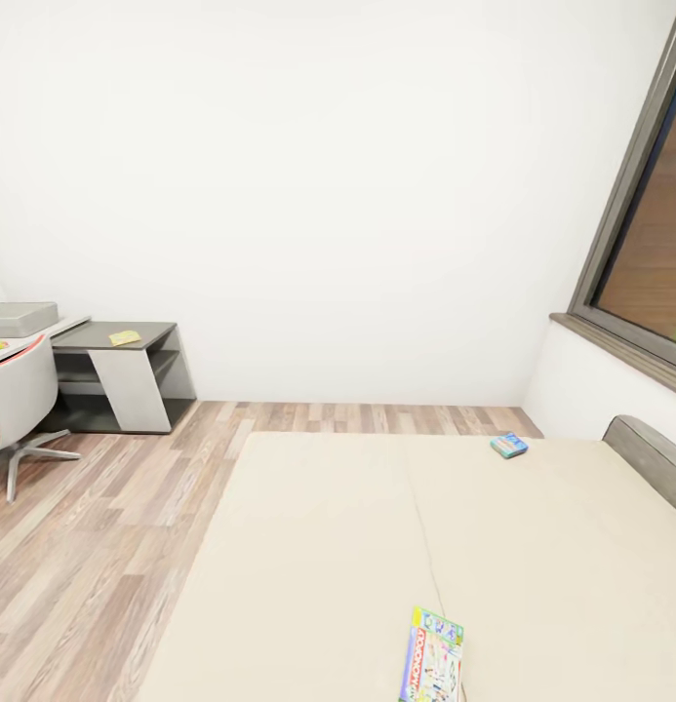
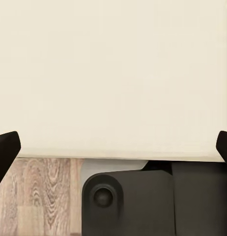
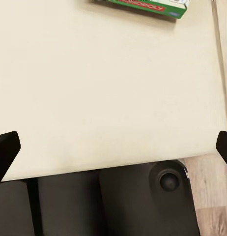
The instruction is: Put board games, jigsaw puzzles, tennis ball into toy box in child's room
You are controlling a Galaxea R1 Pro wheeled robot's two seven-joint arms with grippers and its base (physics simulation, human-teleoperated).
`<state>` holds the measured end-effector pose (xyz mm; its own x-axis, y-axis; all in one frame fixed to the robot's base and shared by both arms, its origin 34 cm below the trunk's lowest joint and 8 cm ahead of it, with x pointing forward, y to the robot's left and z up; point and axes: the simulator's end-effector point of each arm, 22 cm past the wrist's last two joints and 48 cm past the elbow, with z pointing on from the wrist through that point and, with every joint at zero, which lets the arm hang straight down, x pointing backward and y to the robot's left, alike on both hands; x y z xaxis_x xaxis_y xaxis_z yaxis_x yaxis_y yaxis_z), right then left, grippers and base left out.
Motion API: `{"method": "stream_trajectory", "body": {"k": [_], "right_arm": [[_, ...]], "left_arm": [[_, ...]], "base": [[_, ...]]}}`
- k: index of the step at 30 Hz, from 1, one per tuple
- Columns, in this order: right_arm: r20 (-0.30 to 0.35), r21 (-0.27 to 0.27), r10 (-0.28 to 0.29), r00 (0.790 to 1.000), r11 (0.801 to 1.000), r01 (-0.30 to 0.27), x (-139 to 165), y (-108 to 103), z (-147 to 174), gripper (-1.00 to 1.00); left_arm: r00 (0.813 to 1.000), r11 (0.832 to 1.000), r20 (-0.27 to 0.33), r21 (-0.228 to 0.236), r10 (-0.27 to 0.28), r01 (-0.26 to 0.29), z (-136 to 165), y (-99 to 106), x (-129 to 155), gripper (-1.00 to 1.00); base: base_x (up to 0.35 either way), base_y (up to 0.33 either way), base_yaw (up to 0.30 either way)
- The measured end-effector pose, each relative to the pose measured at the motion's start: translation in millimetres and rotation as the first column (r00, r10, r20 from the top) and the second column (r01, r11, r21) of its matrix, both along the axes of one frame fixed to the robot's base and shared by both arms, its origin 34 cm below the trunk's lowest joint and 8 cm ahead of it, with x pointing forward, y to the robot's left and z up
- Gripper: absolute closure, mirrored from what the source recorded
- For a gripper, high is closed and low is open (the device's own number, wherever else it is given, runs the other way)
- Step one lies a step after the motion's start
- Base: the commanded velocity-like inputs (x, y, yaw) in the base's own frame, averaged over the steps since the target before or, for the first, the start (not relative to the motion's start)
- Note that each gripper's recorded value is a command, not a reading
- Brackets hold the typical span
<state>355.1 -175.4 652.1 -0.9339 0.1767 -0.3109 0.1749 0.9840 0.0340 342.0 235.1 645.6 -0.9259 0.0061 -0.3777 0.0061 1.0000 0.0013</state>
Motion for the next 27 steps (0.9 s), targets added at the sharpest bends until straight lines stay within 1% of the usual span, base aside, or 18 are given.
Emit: {"method": "stream_trajectory", "body": {"k": [16,23,27], "right_arm": [[0.0,0.0,0.0,1.0,1.0,0.0,-0.2,0.0,-0.1,-1.0],[-0.001,-0.001,0.001,1.0,1.0,-0.001,-0.7,-0.4,-0.2,-1.0],[-0.001,-0.001,0.0,1.0,1.0,0.0,-0.8,-0.8,-0.3,-1.0]], "left_arm": [[1.0,1.0,0.0,0.0,0.0,0.0,0.0,-0.2,0.0,-1.0],[1.0,1.0,0.0,0.0,0.0,0.0,0.0,-0.3,0.0,-1.0],[1.0,1.0,0.0,0.0,0.0,0.0,0.0,-0.2,0.0,-1.0]], "base": [[0.0,-0.075,0.0],[0.0,-0.178,0.0],[0.0,-0.107,0.0]]}}
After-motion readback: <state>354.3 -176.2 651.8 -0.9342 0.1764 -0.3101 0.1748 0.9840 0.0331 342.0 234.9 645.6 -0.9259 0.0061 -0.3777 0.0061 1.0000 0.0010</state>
